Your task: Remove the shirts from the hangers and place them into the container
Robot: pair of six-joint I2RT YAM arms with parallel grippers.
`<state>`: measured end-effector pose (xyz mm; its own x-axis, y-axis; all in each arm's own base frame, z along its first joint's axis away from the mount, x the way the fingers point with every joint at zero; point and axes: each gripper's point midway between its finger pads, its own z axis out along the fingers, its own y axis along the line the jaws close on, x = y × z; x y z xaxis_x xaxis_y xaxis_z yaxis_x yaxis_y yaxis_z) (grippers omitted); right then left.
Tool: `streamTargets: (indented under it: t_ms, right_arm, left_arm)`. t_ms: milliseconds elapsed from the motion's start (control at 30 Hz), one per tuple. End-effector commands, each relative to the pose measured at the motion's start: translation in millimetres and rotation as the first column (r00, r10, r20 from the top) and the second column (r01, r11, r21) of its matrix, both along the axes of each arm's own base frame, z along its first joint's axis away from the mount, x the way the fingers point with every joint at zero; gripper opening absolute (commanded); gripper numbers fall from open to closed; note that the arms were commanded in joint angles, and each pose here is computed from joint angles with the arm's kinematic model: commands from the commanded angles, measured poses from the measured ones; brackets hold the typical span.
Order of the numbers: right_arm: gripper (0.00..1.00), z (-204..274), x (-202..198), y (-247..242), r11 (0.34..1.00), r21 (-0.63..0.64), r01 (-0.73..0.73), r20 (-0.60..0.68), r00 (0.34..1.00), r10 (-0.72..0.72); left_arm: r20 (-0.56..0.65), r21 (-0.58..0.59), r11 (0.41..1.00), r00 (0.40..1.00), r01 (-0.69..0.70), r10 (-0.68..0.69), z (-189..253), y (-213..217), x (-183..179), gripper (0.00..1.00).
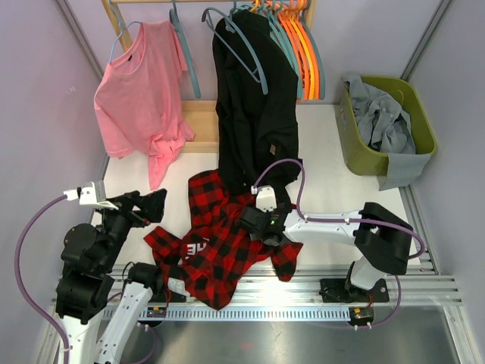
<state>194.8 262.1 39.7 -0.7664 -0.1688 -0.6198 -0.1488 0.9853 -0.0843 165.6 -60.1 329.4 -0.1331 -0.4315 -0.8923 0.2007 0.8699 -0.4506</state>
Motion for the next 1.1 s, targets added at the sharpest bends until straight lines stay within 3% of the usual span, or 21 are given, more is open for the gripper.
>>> streamTargets:
  t_ms: [0, 33, 133, 233, 267, 300, 333, 467, 667, 767, 900, 933, 1000, 1067]
  right_arm:
    - [0.74, 24.7, 21.1, 20.2, 0.994, 0.098, 0.042, 0.110, 0.993, -0.052]
    - [0.63, 24.4, 20.7, 14.6, 0.994, 0.095, 0.049, 0.114, 0.992, -0.060]
    - [0.53, 20.8, 22.1, 0.0, 0.991, 0.102, 0.086, 0.107, 0.990, -0.096]
    - [0.30, 14.2, 21.7, -14.0, 0.987, 0.108, 0.116, 0.089, 0.988, -0.126]
    - [0.14, 13.2, 21.6, -17.1, 0.986, 0.110, 0.126, 0.087, 0.987, -0.136]
    - [0.05, 11.7, 20.7, -22.7, 0.985, 0.102, 0.139, 0.082, 0.986, -0.147]
    - [0.00, 11.7, 22.0, -31.6, 0.980, 0.103, 0.171, 0.084, 0.980, -0.179]
    - [0.00, 26.7, 21.3, -64.0, 0.959, 0.101, 0.266, 0.118, 0.954, -0.277]
    - [0.00, 104.8, 22.9, -131.6, 0.902, 0.173, 0.397, 0.293, 0.853, -0.431]
    - [0.00, 143.9, 23.9, -152.9, 0.907, 0.198, 0.371, 0.369, 0.829, -0.420]
    - [0.00, 191.6, 35.3, -108.7, 0.952, 0.297, 0.074, 0.439, 0.875, -0.205]
    - [0.00, 194.0, 29.2, -80.3, 0.938, 0.340, -0.060, 0.412, 0.907, -0.092]
    - [0.00, 204.7, 30.7, -43.5, 0.901, 0.384, -0.201, 0.429, 0.903, 0.019]
    - [0.00, 213.0, 18.7, 2.1, 0.815, 0.446, -0.368, 0.412, 0.894, 0.178]
  left_arm:
    - [0.016, 0.021, 1.000, 1.000, 0.011, -0.011, 3.1, -0.3, -2.5, 0.99]
    - [0.015, 0.021, 1.000, 1.000, 0.011, -0.011, 2.4, -0.2, -2.7, 0.99]
    - [0.017, 0.019, 1.000, 1.000, 0.012, -0.012, 1.9, -0.7, -2.3, 0.99]
    - [0.020, 0.015, 1.000, 1.000, 0.020, -0.020, 2.2, -2.2, -2.1, 0.99]
    - [0.016, 0.013, 1.000, 1.000, 0.021, -0.021, 1.5, -2.8, -1.3, 0.99]
    - [0.019, 0.012, 1.000, 1.000, 0.024, -0.024, 2.0, -3.2, -2.1, 0.99]
    - [0.016, 0.011, 1.000, 1.000, 0.023, -0.023, 1.7, -3.0, -2.0, 0.99]
    - [0.019, 0.006, 0.999, 0.999, 0.033, -0.033, 2.9, -5.2, -1.5, 0.99]
    - [0.018, -0.016, 0.997, 0.997, 0.077, -0.077, 3.2, -15.0, 2.7, 0.99]
    - [0.018, -0.024, 0.996, 0.996, 0.088, -0.088, 2.8, -17.9, 5.4, 0.99]
    - [0.016, -0.033, 0.995, 0.995, 0.097, -0.097, 1.4, -20.6, 8.3, 0.99]
    - [0.019, -0.037, 0.994, 0.995, 0.099, -0.098, 2.3, -21.1, 8.6, 0.99]
    - [0.019, -0.037, 0.995, 0.995, 0.096, -0.095, 2.2, -20.5, 8.5, 0.99]
    - [0.018, -0.037, 0.995, 0.996, 0.090, -0.089, 0.9, -19.1, 7.3, 0.99]
